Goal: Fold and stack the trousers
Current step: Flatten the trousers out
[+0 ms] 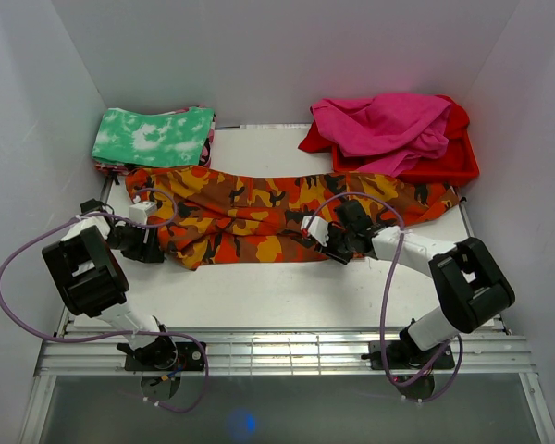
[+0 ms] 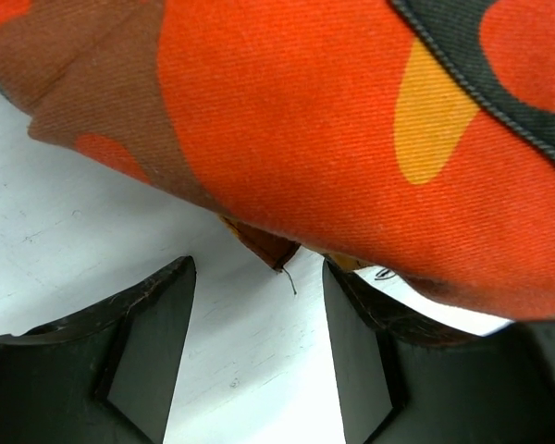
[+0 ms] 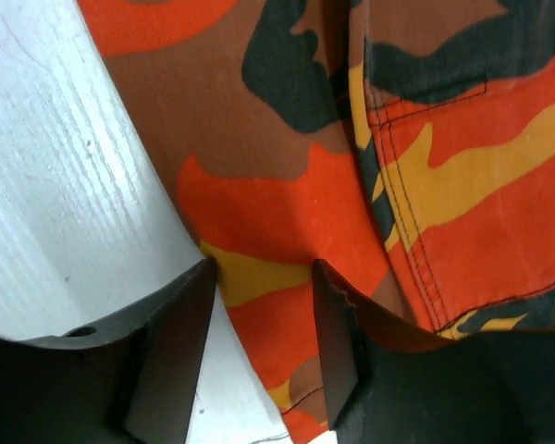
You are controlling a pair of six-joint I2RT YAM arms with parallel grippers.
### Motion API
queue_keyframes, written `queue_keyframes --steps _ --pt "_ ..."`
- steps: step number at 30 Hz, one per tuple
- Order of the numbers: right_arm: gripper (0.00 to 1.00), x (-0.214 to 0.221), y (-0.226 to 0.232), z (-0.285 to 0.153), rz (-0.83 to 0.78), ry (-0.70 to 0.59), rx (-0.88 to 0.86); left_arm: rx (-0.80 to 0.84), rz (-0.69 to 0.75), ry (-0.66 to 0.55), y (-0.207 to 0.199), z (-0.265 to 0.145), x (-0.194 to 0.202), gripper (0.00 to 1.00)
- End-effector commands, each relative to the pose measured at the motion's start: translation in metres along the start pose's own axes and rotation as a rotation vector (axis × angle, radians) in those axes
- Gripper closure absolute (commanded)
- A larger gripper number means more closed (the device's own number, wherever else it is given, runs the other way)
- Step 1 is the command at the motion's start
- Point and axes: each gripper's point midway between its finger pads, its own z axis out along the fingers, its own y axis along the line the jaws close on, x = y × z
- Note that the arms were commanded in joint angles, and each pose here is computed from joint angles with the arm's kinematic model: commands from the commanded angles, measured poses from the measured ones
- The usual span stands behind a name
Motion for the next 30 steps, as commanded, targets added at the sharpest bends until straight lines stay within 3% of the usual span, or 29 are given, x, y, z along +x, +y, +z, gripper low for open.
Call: queue_keyframes --steps 1,2,3,4,8,15,19,25,30 --pt "0.62 0.025 0.015 0.010 -0.004 0.102 -0.064 0.033 0.028 -0.057 -0.009 0.000 -0.009 0.32" --pt "0.69 0.022 0.018 0.010 0.003 0.092 -0.081 0.037 0.028 -0.070 -0.010 0.001 -0.010 0.32" --pt "0.84 0.018 0.017 0.007 0.010 0.086 -0.087 0.033 0.027 -0.082 -0.010 0.001 -0.012 0.32" --pt "0.91 0.013 0.017 0.006 0.018 0.075 -0.090 0.030 0.026 -0.095 -0.010 0.002 -0.013 0.33" --pt "0.92 -0.018 0.012 -0.015 0.043 -0.015 -0.098 0.044 0.018 -0.142 -0.015 0.002 -0.021 0.44" --pt "0.92 -0.061 0.006 -0.070 0.046 -0.148 -0.065 0.038 0.017 -0.250 -0.012 -0.020 -0.059 1.00" --pt "0.92 -0.065 0.006 -0.101 0.047 -0.178 -0.036 0.011 0.021 -0.276 -0.006 -0.041 -0.075 1.00" --pt "0.92 -0.036 -0.003 -0.131 0.105 -0.163 -0.004 -0.108 0.036 -0.306 0.024 -0.090 -0.092 1.00" --pt "0.92 -0.013 0.005 -0.139 0.096 -0.114 -0.024 -0.097 0.093 -0.253 0.021 -0.101 -0.080 1.00"
